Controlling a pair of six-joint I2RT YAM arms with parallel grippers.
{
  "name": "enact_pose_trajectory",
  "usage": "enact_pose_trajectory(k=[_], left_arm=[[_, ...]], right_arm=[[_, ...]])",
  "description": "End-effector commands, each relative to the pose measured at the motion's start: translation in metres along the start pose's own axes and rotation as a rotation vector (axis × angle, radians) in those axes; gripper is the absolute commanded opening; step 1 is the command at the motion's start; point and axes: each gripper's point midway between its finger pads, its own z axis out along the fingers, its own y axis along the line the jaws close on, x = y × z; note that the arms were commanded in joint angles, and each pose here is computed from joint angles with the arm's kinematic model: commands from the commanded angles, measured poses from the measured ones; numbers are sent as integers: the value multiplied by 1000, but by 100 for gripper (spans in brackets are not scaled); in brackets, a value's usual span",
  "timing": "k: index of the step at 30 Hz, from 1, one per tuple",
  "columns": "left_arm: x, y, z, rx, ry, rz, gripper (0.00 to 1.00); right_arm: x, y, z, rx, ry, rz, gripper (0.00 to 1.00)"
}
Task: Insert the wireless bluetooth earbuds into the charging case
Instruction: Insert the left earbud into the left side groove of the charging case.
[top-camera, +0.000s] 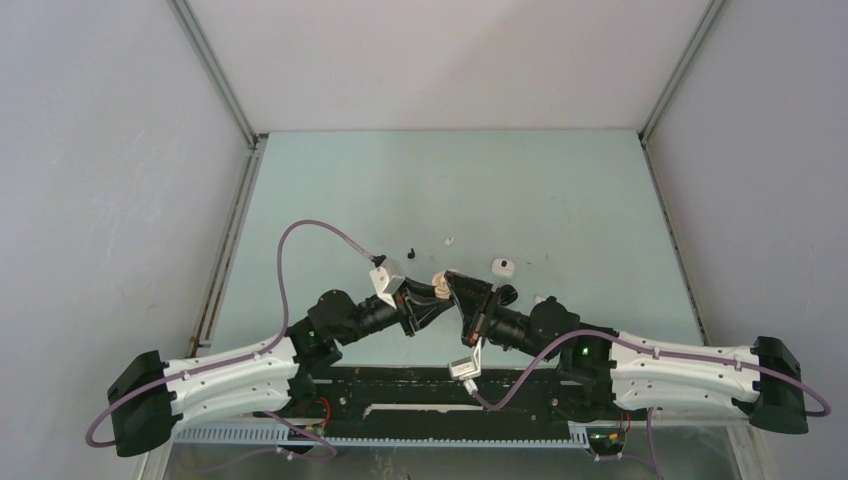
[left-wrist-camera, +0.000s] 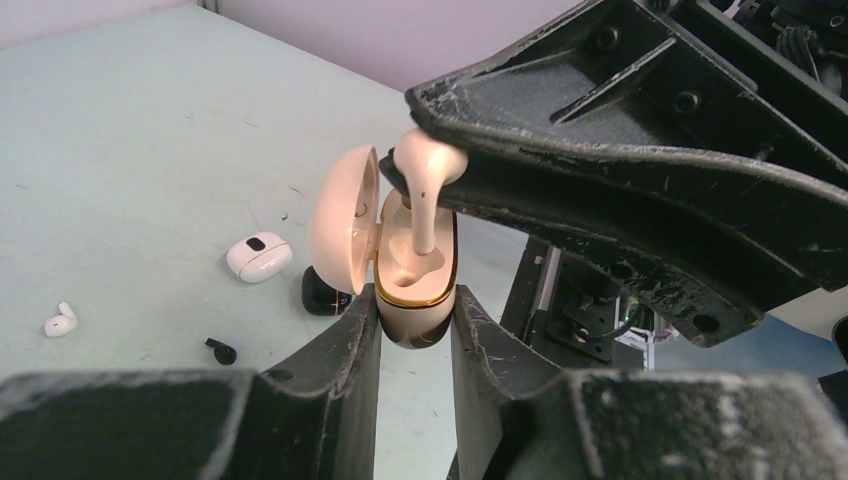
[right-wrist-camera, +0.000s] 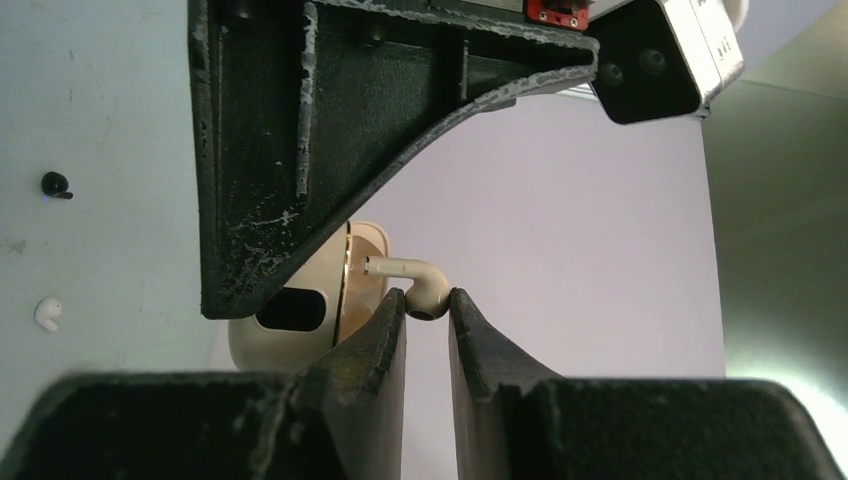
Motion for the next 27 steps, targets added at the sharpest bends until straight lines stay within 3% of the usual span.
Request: enact_pose_trajectory(k=[1,27], left_arm=[[-20,-9,1,42,-52,43,0],[-20,-13,-2,57,-59,54,0]], right_arm=[[3,-14,2,56,23,-31,0],[3,4,11,-20,32,-130,0]])
